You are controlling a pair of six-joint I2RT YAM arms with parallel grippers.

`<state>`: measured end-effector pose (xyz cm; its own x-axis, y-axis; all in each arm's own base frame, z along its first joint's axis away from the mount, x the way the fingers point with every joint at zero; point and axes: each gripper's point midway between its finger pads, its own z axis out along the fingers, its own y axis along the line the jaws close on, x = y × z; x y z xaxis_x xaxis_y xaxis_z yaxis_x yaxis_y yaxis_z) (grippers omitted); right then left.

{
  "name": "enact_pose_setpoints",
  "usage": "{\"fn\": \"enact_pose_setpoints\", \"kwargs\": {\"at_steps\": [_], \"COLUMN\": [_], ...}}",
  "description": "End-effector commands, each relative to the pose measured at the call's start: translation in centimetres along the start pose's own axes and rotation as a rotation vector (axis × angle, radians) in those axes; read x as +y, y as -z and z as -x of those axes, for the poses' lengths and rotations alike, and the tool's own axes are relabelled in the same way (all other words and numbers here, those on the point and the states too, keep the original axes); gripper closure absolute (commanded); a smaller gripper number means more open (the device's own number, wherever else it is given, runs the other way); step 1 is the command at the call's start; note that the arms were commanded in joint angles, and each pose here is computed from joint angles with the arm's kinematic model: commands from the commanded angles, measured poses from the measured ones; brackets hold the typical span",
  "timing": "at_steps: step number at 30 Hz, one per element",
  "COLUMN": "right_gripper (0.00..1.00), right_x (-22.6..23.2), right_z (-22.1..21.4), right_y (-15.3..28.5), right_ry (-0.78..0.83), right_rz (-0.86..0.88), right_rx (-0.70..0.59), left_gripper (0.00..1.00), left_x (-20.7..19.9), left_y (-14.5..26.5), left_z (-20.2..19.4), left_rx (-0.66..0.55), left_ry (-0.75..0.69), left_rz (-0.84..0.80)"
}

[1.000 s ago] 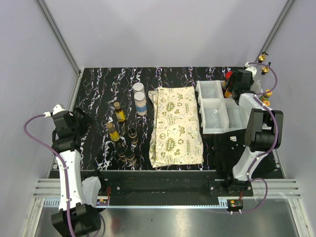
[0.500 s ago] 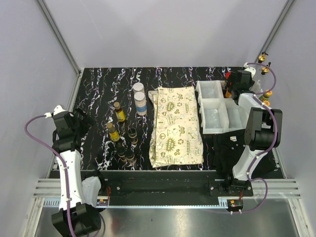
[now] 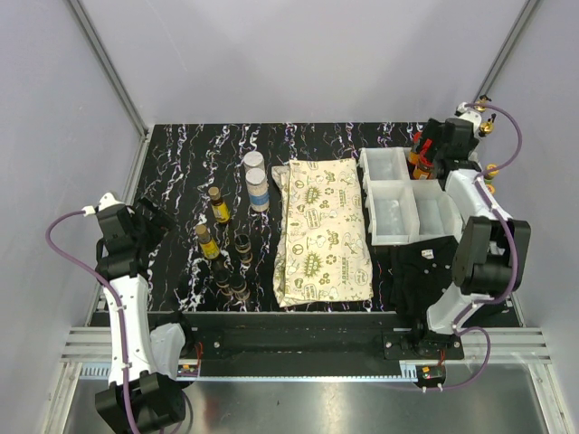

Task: Organize the condiment bottles
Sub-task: Place the bottle in the storage box, then pick up the bottle from the center of the board.

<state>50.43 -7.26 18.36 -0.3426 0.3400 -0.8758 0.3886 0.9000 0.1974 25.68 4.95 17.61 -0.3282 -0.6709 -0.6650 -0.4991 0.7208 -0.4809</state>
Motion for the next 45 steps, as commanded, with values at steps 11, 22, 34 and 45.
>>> {"fn": "enact_pose_setpoints", "kwargs": {"at_steps": [11, 22, 34, 45], "right_gripper": [0.0, 0.0, 0.0, 0.0], "right_x": [6.7, 15.3, 17.9, 24.2], "right_z": [2.0, -3.6, -6.1, -9.4], "right_y": [11.5, 15.8, 17.2, 21.6], "right_ry": [-0.098, -0.002, 0.017, 0.178], "right_rz": [0.295, 0.528, 0.611, 0.783], "right_rx": [-0.024, 0.107, 0.169, 0.194], "left_gripper": [0.01, 0.06, 0.26, 0.33], "left_x": [-5.4, -6.6, -7.0, -6.8], "left_y": [0.8, 1.2, 0.9, 1.5], "left_z": [-1.4, -3.9, -5.2, -4.3], "left_rx": [0.037, 0.073, 0.101, 0.061], "left_ry": [-0.122, -0.208, -0.258, -0.276], "left_rz": [-0.289, -0.24, -0.209, -0.195]}}
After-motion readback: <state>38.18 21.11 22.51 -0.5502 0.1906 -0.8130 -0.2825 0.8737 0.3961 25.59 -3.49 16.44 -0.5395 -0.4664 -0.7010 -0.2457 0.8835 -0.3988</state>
